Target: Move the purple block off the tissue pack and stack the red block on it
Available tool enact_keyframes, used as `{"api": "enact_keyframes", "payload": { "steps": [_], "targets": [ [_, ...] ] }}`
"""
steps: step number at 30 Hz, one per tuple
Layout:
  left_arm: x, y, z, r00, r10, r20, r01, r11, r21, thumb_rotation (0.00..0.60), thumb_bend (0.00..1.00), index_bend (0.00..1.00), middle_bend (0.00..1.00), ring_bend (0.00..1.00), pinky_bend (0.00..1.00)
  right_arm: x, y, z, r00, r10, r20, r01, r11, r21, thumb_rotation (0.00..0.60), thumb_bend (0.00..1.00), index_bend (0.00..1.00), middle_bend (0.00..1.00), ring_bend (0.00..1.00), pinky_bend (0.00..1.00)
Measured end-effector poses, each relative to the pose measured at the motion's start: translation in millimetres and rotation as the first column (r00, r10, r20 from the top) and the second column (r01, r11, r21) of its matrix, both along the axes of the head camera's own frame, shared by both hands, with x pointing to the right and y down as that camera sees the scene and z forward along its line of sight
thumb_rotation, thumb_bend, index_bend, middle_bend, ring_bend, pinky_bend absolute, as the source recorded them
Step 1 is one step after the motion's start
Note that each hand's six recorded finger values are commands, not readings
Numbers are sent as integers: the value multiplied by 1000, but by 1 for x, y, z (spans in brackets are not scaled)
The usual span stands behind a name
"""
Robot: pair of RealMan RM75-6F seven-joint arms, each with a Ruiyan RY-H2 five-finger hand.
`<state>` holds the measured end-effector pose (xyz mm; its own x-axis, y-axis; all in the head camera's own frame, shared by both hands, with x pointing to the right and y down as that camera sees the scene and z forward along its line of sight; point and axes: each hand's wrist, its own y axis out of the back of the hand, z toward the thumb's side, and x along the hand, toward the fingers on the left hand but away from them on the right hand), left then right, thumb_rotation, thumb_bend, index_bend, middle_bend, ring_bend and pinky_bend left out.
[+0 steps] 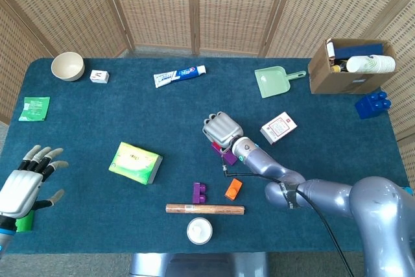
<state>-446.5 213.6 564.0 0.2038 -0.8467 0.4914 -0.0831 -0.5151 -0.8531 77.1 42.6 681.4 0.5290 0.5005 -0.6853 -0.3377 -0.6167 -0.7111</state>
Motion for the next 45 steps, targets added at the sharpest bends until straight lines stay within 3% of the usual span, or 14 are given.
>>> {"api": "enact_keyframes", "payload": {
  "steps": [19,28,39,45],
  "targets": [
    [-3,2,1,1000,-7,-2,7,1000,-5,600,329,279,149,106,0,0,3,8,999,-19,-48,18,1000,-21,600,217,627,274,185,293],
    [-5,3,1,1000,-9,-2,9,1000,-5,600,329,279,149,106,0,2,-1,7,998,-1,-57,0,1000,-21,600,214,575,271,170,293],
    [-3,3,1,1000,-4,-5,4,1000,-3,600,330,277,149,106,0,7,-3,5,998,10,-62,-11,1000,-20,600,206,365,248,161,293],
    [-3,4,0,1000,-4,-6,4,1000,-2,600,329,276,149,106,0,11,-2,5,997,15,-70,-16,1000,-26,600,206,332,233,149,293]
  ]
}}
